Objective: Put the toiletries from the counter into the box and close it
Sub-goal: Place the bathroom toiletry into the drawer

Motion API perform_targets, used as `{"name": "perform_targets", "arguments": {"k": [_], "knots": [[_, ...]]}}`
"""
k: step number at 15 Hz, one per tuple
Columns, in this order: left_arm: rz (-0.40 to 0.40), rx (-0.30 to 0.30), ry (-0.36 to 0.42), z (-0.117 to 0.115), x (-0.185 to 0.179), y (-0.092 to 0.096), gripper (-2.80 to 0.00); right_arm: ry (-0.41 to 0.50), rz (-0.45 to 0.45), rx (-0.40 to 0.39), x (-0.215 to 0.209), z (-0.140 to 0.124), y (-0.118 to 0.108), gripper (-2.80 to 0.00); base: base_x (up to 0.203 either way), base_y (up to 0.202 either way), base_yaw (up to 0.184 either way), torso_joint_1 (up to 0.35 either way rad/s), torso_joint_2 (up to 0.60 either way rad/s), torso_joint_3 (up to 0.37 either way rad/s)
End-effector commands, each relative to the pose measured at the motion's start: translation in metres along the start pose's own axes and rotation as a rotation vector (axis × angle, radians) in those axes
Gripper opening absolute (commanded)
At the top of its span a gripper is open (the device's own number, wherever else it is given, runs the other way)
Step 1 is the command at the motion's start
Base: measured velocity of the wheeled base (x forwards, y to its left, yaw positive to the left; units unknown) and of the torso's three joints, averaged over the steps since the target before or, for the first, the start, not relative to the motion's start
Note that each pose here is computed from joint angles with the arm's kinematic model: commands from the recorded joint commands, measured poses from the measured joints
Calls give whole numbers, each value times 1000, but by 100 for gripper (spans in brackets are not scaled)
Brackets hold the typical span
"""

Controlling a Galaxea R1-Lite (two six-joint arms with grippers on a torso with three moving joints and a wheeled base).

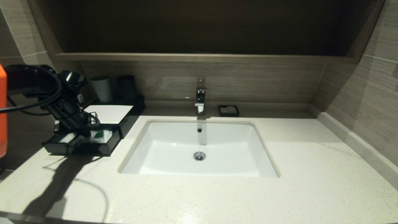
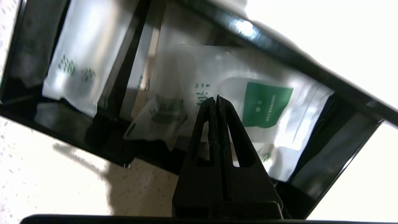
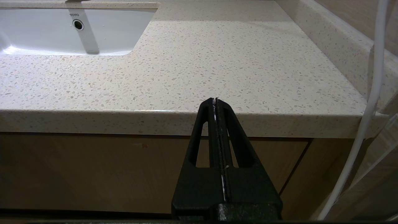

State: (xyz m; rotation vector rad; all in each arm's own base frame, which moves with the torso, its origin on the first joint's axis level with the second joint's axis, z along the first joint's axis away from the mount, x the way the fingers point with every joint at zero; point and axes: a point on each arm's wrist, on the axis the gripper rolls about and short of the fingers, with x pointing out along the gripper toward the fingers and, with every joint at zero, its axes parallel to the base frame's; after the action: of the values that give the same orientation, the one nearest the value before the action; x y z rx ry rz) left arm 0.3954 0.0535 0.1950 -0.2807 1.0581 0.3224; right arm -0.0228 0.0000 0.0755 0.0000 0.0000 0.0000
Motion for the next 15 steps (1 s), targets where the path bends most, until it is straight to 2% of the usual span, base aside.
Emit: {"name": "perform_targets", "arguments": {"k": [1, 5, 11, 15], "knots": [[-2, -1, -7, 0, -1, 0, -280, 0, 0, 0, 0, 0, 0, -280, 0, 0, 0, 0, 0, 0], [-10, 5, -19, 0, -5, -3, -280, 0, 0, 0, 0, 0, 0, -280, 0, 0, 0, 0, 0, 0], [-31, -5, -61, -16, -78, 7, -280, 0, 0, 0, 0, 0, 0, -280, 0, 0, 0, 0, 0, 0], [15, -7, 64, -34, -88, 19, -280, 0, 0, 0, 0, 0, 0, -280, 0, 0, 0, 0, 0, 0]]}}
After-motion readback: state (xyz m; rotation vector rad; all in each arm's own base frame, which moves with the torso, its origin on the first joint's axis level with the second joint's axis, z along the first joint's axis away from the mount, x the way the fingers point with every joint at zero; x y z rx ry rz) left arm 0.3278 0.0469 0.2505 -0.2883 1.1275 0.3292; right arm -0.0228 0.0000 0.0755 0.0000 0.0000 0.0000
